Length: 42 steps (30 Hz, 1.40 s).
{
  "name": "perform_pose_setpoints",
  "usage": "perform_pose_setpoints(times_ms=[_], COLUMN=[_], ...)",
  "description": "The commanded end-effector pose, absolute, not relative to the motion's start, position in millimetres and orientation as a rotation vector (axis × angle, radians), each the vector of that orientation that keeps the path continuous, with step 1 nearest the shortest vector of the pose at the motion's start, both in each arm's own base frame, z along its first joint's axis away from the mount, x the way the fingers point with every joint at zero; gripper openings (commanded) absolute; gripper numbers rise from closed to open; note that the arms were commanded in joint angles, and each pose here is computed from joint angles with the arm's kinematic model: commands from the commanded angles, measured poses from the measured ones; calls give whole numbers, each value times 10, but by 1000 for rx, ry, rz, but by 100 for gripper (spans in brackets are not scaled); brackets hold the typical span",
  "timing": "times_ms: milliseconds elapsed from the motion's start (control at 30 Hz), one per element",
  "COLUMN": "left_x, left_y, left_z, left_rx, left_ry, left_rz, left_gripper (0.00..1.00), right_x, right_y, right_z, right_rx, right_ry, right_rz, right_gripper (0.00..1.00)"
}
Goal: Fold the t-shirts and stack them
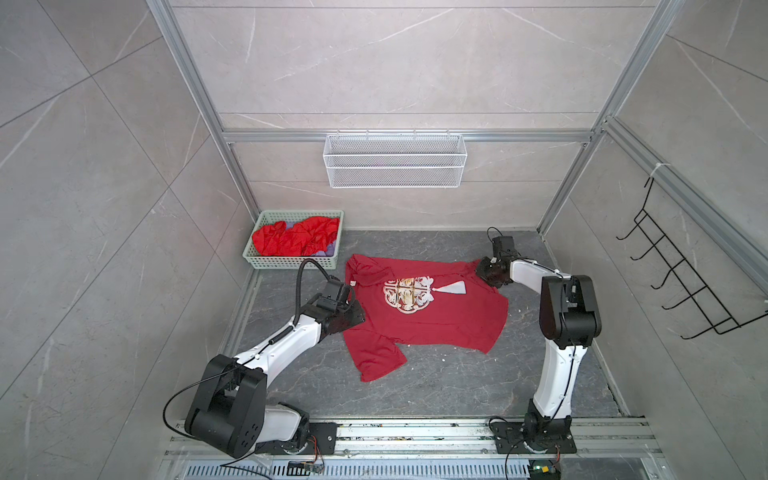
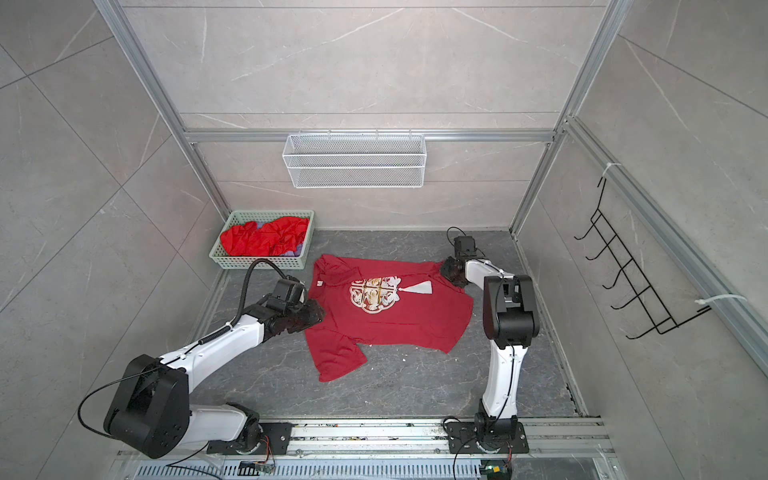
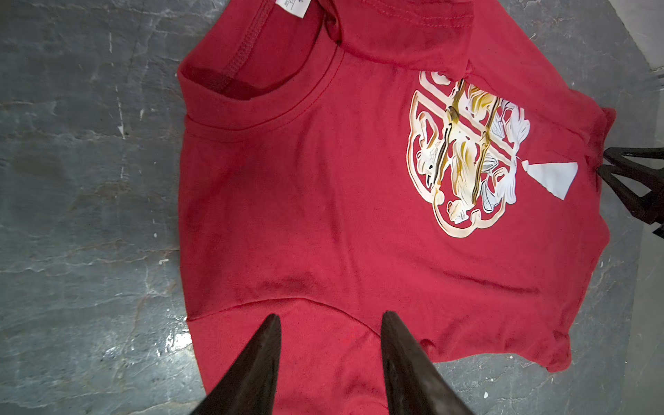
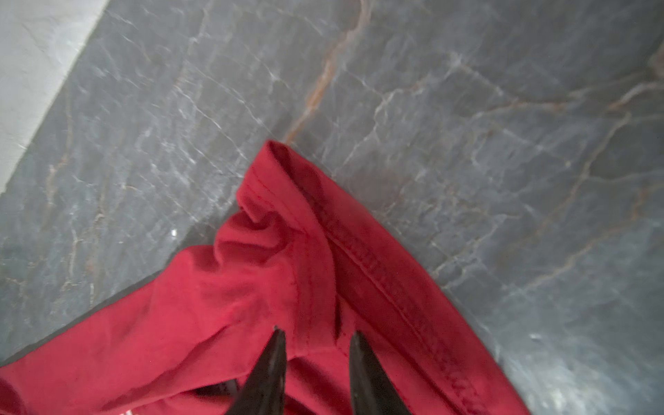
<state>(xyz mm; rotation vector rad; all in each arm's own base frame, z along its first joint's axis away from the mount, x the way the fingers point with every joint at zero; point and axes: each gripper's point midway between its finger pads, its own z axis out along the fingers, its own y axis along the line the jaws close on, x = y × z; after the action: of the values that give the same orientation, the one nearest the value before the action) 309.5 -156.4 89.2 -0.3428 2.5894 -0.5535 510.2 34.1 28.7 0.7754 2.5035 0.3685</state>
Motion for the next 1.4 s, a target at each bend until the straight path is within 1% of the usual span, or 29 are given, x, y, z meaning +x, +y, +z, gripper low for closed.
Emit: perform_pose_setpoints(times_ms=[0,100,167,367,467,800,1067,1367], left_x=[3207,3211,3217,3221,3213,3221,3216,3208], left_y=[-1634,-1635,-1629,-1622,-1600,-1617,-1634,-1641], left_z=[1020,1008,1005,975,963,901,852,810], left_rx=[-344,-344,-347,-355,-360,-362,-353,-352], left_ry=[2546,2549,2549,2556,2558,2574,2586,2592], left_rz=[-583,-577,-573,-562,-549,-546,-544,-544], left_gripper=[48,49,48,48,48,48,48,48], right_x=[5086,5119,5148,5185,5191,5207,5248,5163], right_y=[301,313,334,336,329,250,310,334], right_z=[187,151,140,163,267,663,957,1197], right_rx=[817,811,812,807,780,664,516,471], right_ry=[2526,2529,2529,2531,2520,2493,2472,2449], right_rz=[337,345,357,360,356,281,301,316], right_gripper=[34,35,33,9,3,0,0,0])
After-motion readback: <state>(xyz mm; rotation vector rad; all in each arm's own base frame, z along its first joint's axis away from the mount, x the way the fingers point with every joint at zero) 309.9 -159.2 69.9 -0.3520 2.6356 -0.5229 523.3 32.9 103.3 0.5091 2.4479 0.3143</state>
